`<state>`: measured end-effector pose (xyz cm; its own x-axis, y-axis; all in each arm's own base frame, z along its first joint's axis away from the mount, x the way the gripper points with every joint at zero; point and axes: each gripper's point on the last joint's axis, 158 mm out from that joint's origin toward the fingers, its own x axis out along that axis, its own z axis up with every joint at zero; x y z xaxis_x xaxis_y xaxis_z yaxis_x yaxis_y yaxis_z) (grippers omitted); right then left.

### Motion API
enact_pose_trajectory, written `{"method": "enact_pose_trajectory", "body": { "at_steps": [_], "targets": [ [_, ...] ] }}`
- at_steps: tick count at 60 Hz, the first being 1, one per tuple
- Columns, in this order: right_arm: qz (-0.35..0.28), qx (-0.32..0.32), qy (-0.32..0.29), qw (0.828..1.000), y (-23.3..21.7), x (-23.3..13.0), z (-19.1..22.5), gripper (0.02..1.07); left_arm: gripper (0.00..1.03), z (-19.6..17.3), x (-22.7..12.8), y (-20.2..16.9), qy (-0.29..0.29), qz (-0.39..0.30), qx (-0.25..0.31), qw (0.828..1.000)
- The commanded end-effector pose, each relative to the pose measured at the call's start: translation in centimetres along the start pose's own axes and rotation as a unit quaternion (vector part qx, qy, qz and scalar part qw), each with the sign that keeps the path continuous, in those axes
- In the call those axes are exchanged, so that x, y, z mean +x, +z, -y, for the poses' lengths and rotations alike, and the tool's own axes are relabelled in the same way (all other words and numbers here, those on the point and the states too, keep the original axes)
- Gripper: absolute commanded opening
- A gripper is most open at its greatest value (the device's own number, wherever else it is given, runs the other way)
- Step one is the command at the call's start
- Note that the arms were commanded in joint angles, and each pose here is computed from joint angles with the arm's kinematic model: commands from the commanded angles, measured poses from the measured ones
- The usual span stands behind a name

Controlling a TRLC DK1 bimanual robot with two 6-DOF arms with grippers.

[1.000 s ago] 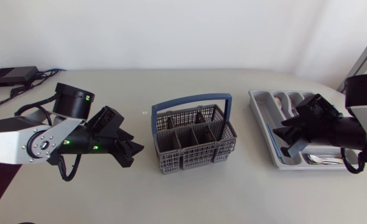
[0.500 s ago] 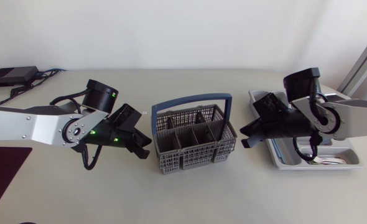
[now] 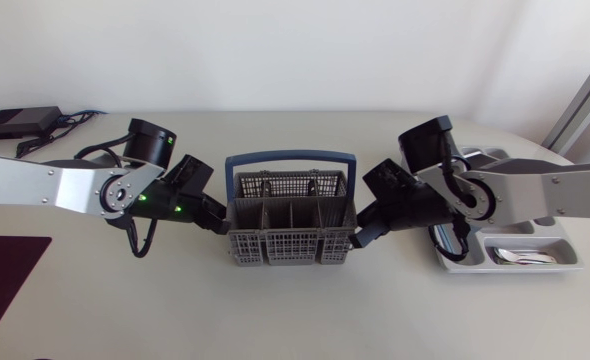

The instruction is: Sort the cutlery from the basket into the organizer compartments.

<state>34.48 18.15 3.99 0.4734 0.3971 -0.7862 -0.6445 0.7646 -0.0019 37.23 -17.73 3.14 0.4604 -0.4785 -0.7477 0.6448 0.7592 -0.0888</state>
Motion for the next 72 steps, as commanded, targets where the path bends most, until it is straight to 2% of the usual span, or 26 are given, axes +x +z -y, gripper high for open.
{"method": "enact_pose_trajectory", "body": {
  "at_steps": [1,23,42,56,72],
  "targets": [
    [0.006,0.005,0.001,1.0,1.3,0.7,-0.9,0.07,0.03,-1.3,-0.2,1.8,-0.003,0.027,0.0,1.0],
    [0.016,0.022,-0.032,0.999,3.5,1.7,0.9,0.07,0.03,-1.9,0.7,1.4,-0.008,0.02,-0.001,1.0],
    [0.008,0.025,-0.037,0.999,2.5,1.7,0.9,0.07,0.03,-2.1,1.5,1.6,-0.01,0.017,-0.003,1.0],
    [0.009,0.028,-0.056,0.998,1.3,0.7,2.0,0.07,0.04,-3.3,0.3,0.3,0.003,0.014,-0.016,1.0],
    [0.035,0.033,-0.091,0.995,1.0,-2.6,3.9,0.07,0.04,-5.0,-3.4,-0.7,0.038,0.036,-0.019,0.998]
  ]
}}
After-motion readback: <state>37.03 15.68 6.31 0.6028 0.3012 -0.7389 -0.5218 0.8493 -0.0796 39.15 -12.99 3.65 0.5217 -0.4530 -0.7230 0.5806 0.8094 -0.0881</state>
